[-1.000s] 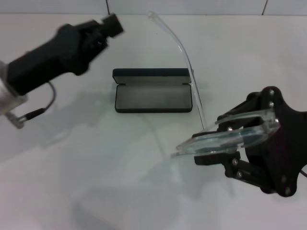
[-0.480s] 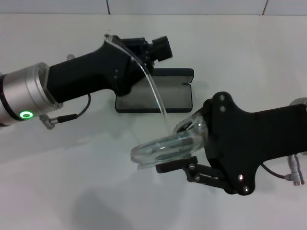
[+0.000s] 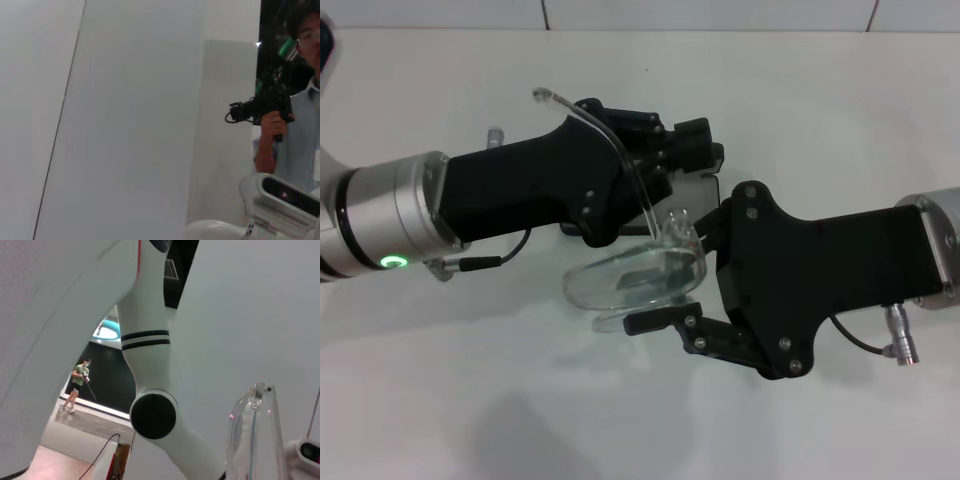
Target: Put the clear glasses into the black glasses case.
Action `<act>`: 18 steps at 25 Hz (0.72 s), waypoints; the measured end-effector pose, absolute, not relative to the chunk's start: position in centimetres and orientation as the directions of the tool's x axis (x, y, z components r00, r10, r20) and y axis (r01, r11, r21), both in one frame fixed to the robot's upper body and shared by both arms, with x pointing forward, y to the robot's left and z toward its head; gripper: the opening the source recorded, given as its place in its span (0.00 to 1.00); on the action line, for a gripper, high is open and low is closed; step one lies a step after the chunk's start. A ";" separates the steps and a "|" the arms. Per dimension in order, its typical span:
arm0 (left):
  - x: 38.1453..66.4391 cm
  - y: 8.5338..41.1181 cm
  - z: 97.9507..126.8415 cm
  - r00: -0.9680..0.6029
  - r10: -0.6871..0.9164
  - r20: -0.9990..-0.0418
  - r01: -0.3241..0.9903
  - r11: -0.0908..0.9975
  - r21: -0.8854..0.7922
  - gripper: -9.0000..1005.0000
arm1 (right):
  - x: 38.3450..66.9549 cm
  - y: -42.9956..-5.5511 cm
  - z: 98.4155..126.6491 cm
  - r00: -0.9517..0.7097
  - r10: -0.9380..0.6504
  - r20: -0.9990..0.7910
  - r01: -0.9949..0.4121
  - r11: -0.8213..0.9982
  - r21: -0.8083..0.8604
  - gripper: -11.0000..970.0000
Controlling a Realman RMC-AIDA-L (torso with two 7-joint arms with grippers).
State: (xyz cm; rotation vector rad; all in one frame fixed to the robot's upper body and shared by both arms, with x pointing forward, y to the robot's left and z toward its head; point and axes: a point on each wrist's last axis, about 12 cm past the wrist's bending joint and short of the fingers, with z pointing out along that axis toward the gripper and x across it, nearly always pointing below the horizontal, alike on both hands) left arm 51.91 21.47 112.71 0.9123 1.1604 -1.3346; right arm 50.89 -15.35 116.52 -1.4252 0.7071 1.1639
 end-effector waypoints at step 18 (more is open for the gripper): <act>51.5 21.1 112.9 -0.105 -0.228 -0.968 0.993 0.029 -0.114 0.07 | 51.3 -15.4 116.2 0.330 0.153 -0.932 -0.918 -0.178 -0.354 0.15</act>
